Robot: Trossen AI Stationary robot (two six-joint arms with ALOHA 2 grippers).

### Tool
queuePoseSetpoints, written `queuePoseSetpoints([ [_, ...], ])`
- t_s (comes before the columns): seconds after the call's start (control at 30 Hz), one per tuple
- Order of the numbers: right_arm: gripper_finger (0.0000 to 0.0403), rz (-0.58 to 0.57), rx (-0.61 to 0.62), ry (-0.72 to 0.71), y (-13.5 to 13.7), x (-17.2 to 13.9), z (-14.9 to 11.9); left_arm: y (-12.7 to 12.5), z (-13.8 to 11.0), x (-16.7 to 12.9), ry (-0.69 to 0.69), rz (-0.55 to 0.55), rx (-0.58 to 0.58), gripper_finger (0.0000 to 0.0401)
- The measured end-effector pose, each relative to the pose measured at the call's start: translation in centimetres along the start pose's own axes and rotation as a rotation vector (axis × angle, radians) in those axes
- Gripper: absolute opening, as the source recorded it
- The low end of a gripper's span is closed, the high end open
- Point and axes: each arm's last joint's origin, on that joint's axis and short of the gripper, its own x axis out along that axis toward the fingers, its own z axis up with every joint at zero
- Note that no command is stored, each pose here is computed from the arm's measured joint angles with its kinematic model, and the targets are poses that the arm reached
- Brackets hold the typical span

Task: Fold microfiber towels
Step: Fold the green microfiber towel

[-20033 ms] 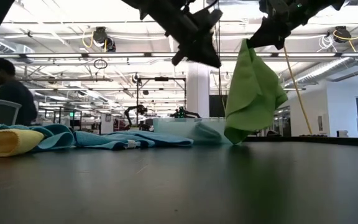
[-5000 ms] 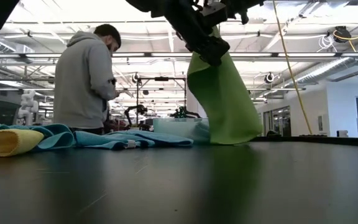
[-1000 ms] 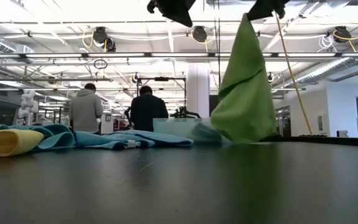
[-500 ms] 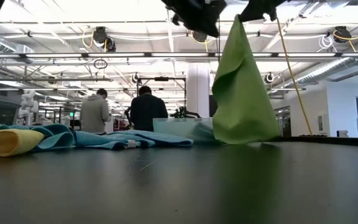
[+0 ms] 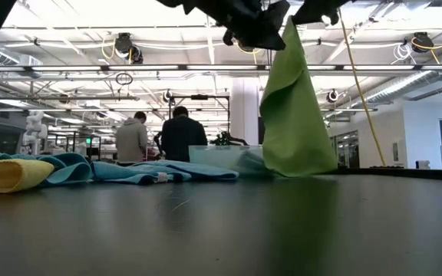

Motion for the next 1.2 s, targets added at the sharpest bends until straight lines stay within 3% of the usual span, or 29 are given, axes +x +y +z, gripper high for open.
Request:
queuePoseSetpoints([
  [0.17,0.0,-0.004,0.012,-0.081,0.1,1.3,0.6,-0.9,-1.2,1.1,0.016,-0.006,0.066,0.0082],
  [0.4,0.0,0.024,0.008,-0.028,0.5,3.2,-0.2,-2.3,-1.7,1.4,0.013,0.007,0.123,0.0086],
  [0.83,0.0,0.056,0.061,-0.07,0.6,3.5,0.1,-1.3,-1.7,1.7,0.017,0.072,0.126,0.0175],
  [1.2,0.0,0.134,0.076,-0.145,3.1,4.9,0.6,-0.9,-1.7,1.9,0.018,0.081,0.115,0.0184],
])
